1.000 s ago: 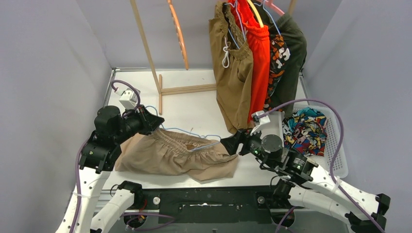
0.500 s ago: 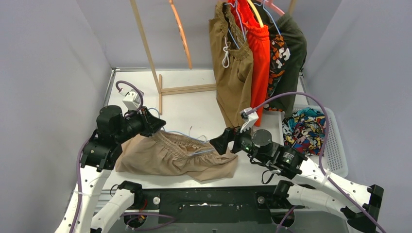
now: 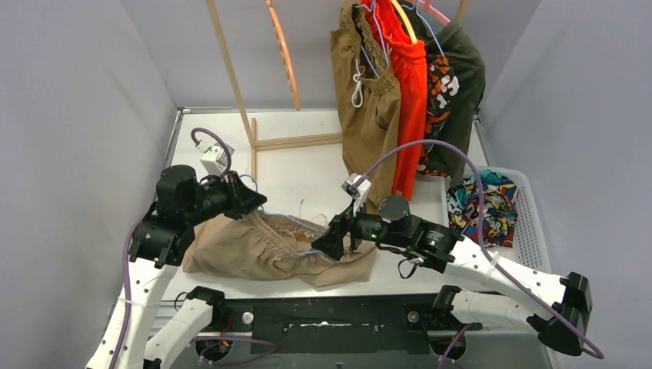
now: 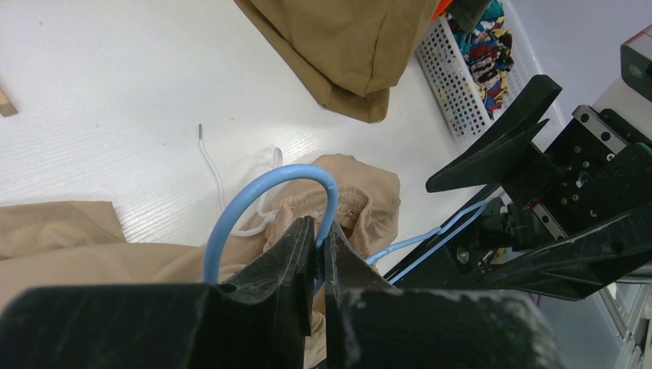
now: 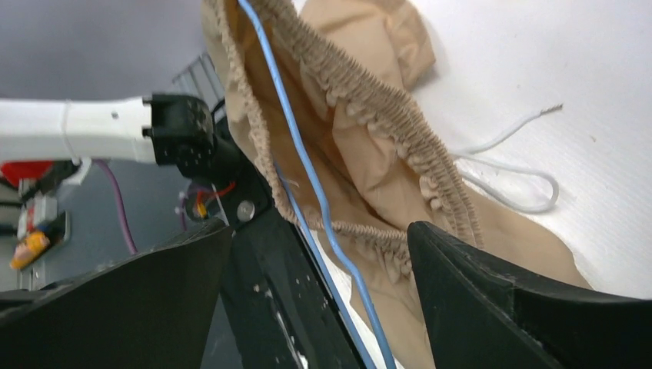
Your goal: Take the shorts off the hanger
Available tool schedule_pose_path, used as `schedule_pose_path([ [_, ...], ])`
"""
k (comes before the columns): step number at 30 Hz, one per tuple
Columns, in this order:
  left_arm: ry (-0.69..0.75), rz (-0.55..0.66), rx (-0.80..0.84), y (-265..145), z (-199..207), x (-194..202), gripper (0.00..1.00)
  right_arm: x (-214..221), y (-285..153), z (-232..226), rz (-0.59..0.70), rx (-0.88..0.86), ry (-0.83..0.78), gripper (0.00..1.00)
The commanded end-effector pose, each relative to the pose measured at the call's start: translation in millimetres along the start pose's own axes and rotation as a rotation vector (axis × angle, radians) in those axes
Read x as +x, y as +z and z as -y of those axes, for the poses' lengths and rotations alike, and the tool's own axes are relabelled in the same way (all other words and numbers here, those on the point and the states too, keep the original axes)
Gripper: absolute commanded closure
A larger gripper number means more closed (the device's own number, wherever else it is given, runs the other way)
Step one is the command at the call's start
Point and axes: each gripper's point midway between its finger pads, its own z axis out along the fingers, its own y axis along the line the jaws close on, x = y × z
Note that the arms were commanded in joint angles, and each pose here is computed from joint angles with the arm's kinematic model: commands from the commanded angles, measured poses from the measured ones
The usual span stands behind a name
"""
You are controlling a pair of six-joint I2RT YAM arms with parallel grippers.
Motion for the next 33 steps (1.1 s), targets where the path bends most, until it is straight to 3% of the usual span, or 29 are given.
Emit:
schedule_pose_path([
  [1,0.057,0.026,0.044,-9.6,14.7,-14.8,1.00,4.6,-9.3,-11.5,-0.115,-0.065,-0.120,0.20],
  [7,0.078,0.048,0.068,-14.8,22.3,-20.4,1.00,16.9,-15.8,-2.6,-0.235,-0.032,-0.189,0.45],
  [9,0.084,0.044,0.077,-14.6,23.5,-19.5,1.00,22.4,-17.0,2.9,-0.269,-0.013,-0.205,0.57],
  [13,0.086,0.042,0.083,-14.9,24.0,-18.1,1.00,30.4,-18.5,6.5,-0.327,-0.008,-0.223,0.68],
  [16,0.088,0.047,0.084,-15.4,24.2,-17.9,1.00,27.6,-19.0,9.4,-0.334,0.017,-0.227,0.90],
  [18,0.084,0.043,0.080,-14.8,22.1,-14.7,1.00,23.2,-20.4,14.7,-0.319,0.062,-0.216,0.99],
  [19,0.082,0.040,0.079,-14.2,21.2,-12.9,1.00,19.9,-21.0,16.0,-0.301,0.078,-0.212,1.00],
  [22,0.063,0.030,0.030,-10.8,9.4,-7.1,0.62,14.1,-22.3,13.1,-0.234,0.077,-0.177,1.00],
  [25,0.041,0.014,-0.013,-7.8,-2.2,2.7,0.46,18.6,-24.7,9.8,-0.203,0.057,-0.131,1.00],
  [27,0.028,0.002,-0.040,-5.8,-10.0,10.1,0.40,21.4,-27.7,12.6,-0.184,0.075,-0.102,1.00],
  [33,-0.005,-0.034,-0.141,-1.5,-36.5,32.0,0.39,18.9,-42.8,24.8,-0.098,0.164,-0.025,1.00],
])
